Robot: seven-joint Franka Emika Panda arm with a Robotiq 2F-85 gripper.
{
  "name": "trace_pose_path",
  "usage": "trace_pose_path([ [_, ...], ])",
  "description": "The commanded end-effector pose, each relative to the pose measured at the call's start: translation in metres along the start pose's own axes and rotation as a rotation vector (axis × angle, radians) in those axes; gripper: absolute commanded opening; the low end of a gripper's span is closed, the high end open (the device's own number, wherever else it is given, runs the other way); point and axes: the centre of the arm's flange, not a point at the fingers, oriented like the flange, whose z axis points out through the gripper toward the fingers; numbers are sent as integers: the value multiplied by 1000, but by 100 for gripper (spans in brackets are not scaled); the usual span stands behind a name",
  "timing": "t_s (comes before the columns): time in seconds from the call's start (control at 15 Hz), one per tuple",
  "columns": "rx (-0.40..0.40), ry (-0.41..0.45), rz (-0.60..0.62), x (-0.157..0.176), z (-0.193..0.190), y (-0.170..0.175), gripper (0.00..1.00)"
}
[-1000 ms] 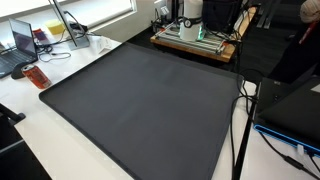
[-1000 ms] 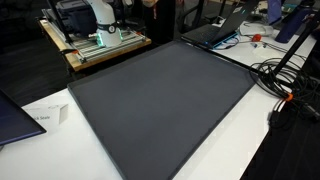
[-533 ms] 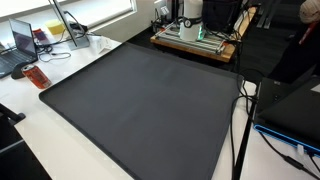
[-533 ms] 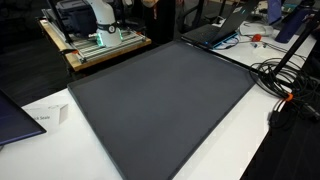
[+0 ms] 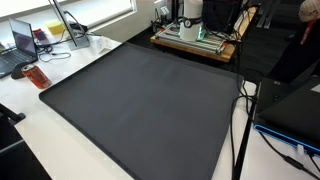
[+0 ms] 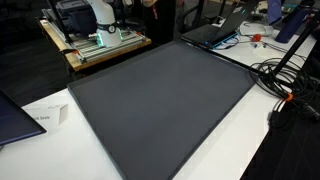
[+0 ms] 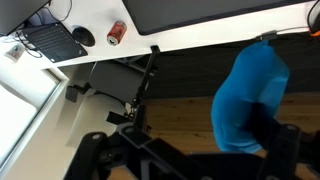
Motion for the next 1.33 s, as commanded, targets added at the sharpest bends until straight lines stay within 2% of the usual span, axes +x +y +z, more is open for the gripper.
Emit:
trace_pose_path([
  [0.0,0,0,0,0,0,0,100],
  [0.2,12,-22,-10,0,7,-5,100],
  [0.73,58,-155,-9,-1,61,-8,100],
  [1.27,173,-313,-20,-10,100,0,100],
])
